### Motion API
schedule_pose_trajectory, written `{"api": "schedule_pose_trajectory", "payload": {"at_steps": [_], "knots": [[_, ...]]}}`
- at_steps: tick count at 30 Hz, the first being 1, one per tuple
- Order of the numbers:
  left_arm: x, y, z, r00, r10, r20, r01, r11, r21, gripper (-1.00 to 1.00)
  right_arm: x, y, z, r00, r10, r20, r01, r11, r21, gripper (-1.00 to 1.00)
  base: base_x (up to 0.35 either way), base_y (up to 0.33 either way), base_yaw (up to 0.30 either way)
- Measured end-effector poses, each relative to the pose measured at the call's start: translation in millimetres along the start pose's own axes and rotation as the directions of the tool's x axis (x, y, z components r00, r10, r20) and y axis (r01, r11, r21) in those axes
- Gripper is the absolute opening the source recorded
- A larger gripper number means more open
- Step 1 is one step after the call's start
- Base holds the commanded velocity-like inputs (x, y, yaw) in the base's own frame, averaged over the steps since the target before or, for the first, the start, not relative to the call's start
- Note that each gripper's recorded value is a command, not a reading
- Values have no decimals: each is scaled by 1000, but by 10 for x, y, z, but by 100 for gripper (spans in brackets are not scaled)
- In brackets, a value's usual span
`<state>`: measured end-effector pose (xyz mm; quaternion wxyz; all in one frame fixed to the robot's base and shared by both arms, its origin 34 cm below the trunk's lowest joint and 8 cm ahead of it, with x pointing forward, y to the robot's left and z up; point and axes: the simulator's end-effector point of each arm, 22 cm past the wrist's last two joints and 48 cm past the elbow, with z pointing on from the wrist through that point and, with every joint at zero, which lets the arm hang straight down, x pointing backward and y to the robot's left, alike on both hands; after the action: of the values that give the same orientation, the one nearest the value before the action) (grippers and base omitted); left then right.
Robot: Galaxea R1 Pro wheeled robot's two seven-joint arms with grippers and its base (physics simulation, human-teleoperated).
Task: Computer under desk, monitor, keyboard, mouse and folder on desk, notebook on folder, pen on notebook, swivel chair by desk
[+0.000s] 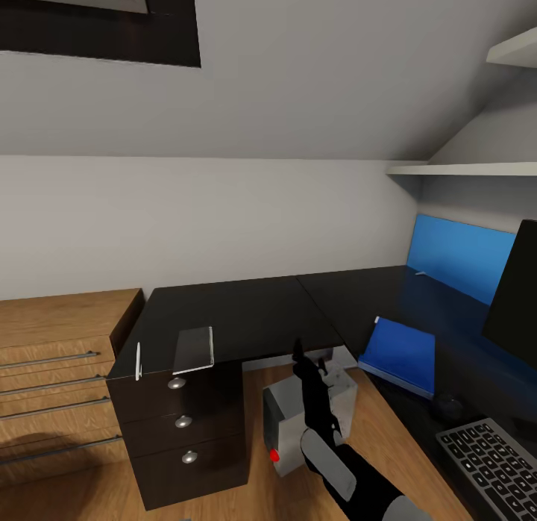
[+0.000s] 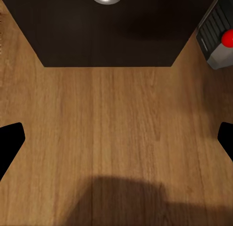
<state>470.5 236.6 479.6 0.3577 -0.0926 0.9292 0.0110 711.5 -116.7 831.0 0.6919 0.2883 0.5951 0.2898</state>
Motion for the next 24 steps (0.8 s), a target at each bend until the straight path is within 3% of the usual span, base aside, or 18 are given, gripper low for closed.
{"api": "schedule_pose_trajectory", "payload": {"at_steps": [6,10,17,24], "knots": [[-9,48,5,1000,2,2,-2,1000,-6,100,332,34,-77,993,-33,-117,33,999,-2,100,0,0,0],[-15,98,9,1000,6,3,-6,1000,-13,100,658,-71,-207,972,-92,-215,94,996,0,100,0,0,0],[-26,132,13,1000,9,5,-9,1000,-19,100,1112,-320,-487,919,-213,-331,218,976,-24,100,0,0,0],[-40,236,20,1000,12,8,-12,999,-33,100,1322,-823,-698,865,-302,-401,333,943,7,100,0,0,0]]}}
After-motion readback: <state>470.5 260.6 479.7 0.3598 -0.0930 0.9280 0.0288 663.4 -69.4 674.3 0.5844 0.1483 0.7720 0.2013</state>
